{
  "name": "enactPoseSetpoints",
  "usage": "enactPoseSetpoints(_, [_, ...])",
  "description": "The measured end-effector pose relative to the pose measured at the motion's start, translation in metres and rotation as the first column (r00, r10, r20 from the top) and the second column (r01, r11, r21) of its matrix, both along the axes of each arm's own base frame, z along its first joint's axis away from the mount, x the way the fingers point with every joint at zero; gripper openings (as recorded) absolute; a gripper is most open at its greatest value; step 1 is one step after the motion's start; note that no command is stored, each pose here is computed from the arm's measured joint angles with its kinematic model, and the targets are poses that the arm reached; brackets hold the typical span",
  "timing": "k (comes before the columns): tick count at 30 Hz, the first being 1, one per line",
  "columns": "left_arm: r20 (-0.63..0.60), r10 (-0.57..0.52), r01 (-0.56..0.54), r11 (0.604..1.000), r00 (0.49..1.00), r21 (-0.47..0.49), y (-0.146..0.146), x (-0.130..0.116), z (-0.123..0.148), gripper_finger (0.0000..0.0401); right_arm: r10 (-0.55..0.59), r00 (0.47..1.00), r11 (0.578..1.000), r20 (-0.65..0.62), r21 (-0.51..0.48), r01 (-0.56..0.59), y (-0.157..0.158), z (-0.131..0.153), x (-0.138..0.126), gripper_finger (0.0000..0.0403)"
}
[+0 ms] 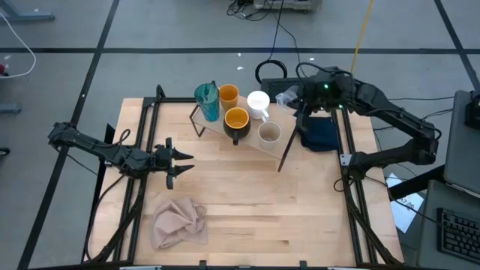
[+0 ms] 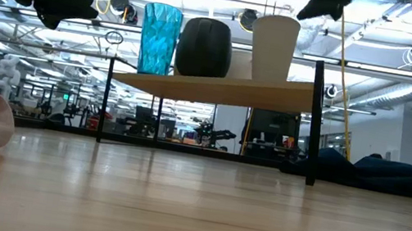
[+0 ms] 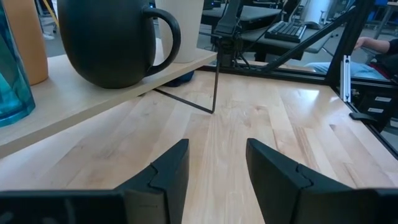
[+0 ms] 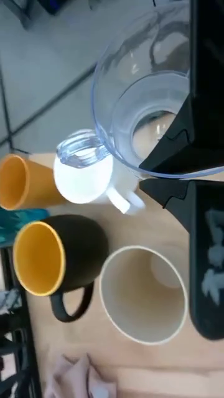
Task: Stack small to large cups/mugs on shelf
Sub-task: Put the transparent cup on the shelf
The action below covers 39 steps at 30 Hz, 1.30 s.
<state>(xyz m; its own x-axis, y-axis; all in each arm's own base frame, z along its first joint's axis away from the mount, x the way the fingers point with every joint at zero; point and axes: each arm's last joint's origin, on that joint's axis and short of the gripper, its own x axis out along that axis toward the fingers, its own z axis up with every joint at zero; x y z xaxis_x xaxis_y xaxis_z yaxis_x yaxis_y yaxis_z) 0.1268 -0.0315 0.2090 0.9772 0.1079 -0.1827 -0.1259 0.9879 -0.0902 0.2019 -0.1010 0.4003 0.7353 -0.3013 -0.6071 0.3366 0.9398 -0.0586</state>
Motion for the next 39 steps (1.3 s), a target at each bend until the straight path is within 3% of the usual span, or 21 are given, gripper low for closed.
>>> enactPoseSetpoints(19, [-0.008,0.004,-0.004,1.0,1.0,0.001,0.0,0.0,-0.001,0.0159,0.004,0.978,0.991,-0.209,0.135,0.025,-0.012,-0.036,0.021,0.0])
enactPoseSetpoints(31, [-0.008,0.005,-0.005,1.0,1.0,0.004,0.0,0.0,-0.001,0.0159,-0.01,0.962,0.979,-0.272,0.192,0.065,-0.012,-0.068,0.022,0.0])
enactPoseSetpoints(39, [-0.008,0.005,-0.005,1.0,1.0,0.004,0.0,0.0,-0.001,0.0159,0.026,0.973,0.973,-0.229,0.227,0.028,-0.011,-0.068,0.025,0.0])
